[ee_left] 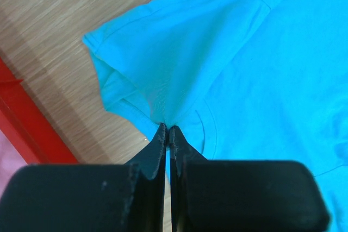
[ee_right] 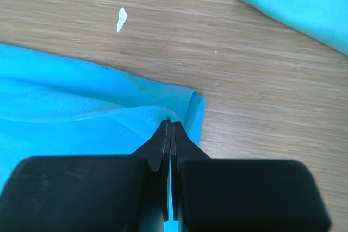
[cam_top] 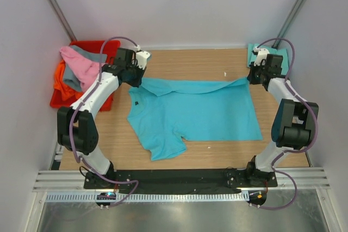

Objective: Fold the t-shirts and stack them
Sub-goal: Fold the tshirt

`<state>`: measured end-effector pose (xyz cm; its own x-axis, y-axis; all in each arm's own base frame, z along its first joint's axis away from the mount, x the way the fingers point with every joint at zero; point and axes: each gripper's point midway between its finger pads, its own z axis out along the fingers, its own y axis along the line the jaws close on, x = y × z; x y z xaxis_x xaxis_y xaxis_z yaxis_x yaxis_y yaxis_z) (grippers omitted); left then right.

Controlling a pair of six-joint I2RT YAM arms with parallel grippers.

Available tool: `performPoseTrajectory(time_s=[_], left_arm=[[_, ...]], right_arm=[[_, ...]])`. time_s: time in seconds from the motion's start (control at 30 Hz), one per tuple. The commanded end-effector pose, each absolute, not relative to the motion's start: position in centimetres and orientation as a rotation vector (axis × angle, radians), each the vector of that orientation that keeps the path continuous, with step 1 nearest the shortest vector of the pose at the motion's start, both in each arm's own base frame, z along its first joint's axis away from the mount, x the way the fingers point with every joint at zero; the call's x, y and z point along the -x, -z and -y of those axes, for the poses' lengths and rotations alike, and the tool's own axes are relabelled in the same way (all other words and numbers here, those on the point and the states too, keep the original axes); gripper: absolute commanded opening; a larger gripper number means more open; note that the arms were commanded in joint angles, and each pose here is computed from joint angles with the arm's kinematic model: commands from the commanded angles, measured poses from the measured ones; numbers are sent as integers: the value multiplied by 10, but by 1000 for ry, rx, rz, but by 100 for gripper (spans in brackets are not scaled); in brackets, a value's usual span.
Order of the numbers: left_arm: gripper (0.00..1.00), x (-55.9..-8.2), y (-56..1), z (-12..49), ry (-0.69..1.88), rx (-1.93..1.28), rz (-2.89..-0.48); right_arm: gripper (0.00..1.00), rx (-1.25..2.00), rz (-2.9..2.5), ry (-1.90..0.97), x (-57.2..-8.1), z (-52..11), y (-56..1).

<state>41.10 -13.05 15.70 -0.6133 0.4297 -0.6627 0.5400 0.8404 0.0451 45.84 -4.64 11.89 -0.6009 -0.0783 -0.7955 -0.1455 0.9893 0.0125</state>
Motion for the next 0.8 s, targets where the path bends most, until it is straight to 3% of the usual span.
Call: performPoseTrajectory(time_s=[0.0,0.4,0.77], left_arm=[[0,-406,-185,134,226,-696,-2243],[0,-393,-183,131,233,-700,-2246],[0,-386,-173,127,217,-707,-2269]], right_arm=[[1,194,-2152,-67,-458,45,-140],[1,192,-2280,17,-450,62,-87],[1,201,-2315,-16,-435,58,-78]])
